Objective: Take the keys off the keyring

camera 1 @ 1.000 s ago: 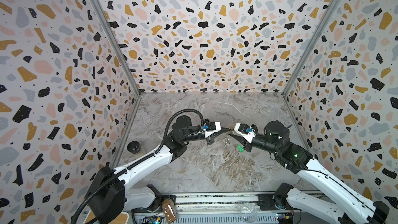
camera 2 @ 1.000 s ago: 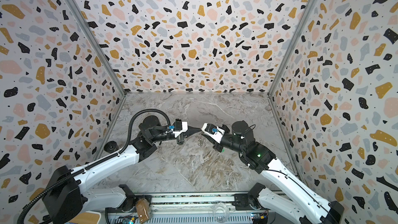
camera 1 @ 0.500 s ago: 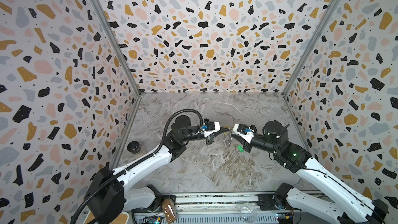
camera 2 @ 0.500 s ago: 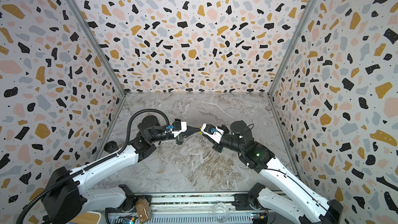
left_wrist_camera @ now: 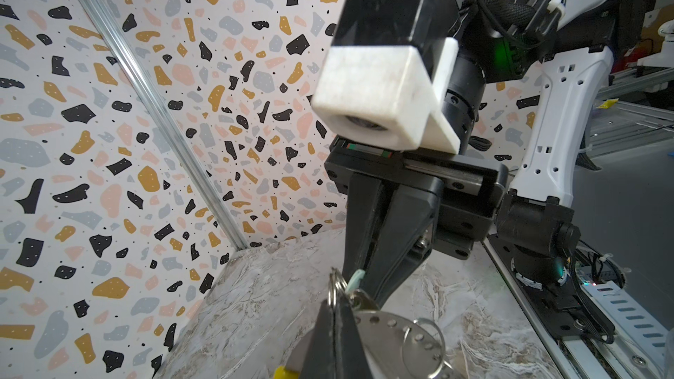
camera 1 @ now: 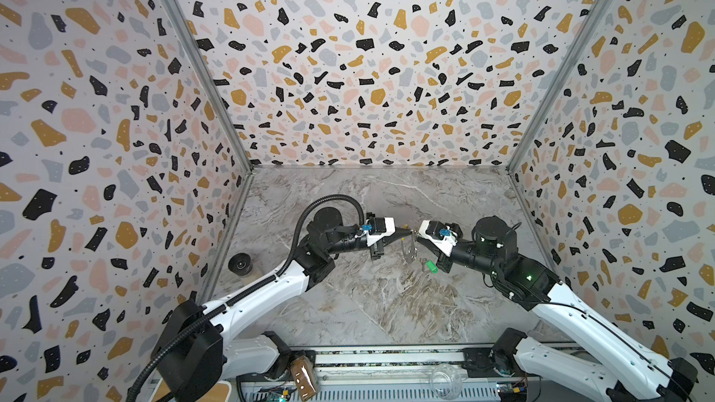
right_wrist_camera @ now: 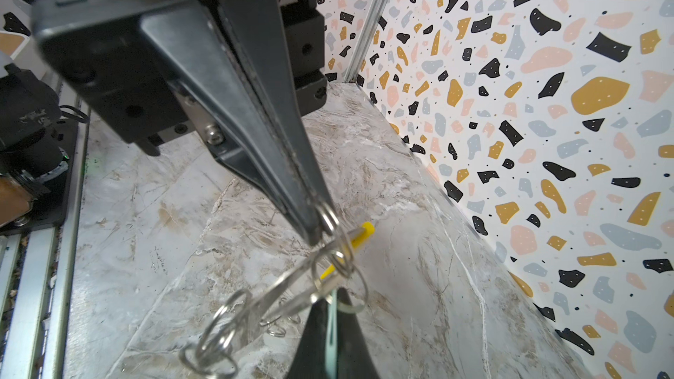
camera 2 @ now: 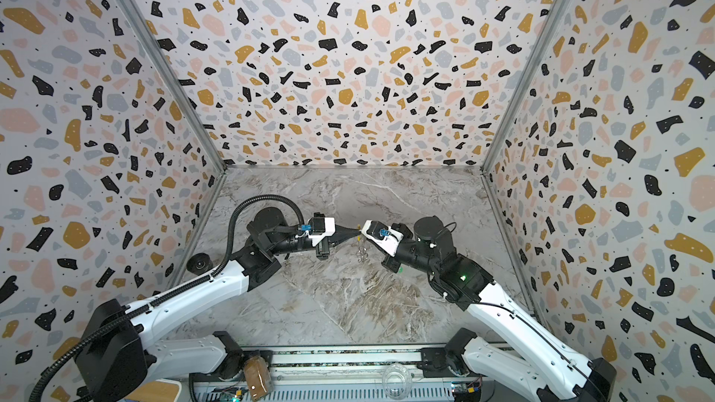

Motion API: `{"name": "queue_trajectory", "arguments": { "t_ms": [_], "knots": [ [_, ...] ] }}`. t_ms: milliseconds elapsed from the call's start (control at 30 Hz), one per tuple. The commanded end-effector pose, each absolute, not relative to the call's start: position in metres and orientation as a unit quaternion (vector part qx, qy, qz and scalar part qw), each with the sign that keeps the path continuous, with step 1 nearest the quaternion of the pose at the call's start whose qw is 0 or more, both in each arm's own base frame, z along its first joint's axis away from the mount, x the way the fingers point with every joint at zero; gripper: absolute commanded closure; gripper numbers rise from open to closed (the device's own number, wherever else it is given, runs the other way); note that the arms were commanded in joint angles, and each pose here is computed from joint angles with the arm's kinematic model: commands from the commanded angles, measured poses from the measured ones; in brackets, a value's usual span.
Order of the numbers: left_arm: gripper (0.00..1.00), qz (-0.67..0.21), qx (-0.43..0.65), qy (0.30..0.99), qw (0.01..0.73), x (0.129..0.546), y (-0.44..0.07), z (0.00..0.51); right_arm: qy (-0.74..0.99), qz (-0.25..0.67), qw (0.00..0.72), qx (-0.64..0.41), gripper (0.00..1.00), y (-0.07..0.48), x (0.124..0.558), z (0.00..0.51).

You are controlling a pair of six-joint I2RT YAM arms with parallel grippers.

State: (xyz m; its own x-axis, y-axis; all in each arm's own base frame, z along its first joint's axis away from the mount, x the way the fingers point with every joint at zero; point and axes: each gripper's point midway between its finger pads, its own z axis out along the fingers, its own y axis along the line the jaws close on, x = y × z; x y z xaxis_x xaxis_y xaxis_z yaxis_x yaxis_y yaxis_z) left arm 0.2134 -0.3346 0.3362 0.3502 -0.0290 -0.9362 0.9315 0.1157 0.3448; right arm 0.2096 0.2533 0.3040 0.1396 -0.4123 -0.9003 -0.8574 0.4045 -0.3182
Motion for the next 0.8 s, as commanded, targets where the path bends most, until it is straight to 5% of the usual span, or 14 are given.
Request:
{"name": "queue_trajectory", "arguments": {
  "t_ms": [0,567,767],
  "knots": [
    [1.0,-0.385,0.521,0.382,0.659,0.21,-0.327,0.365,0.627,0.195,0.562,-0.502,0.95,0.25,0.209,0.305],
    [1.0,-0.423,0.489,0.375,0.664,0.212,-0.324,0.369,0.627,0.206,0.529,-0.533,0.97,0.262,0.209,0.283],
    [1.0,-0.423,0.49,0.378,0.662,0.213,-0.324,0.368,0.626,0.192,0.534,-0.536,0.9,0.257,0.208,0.288]
  ]
}}
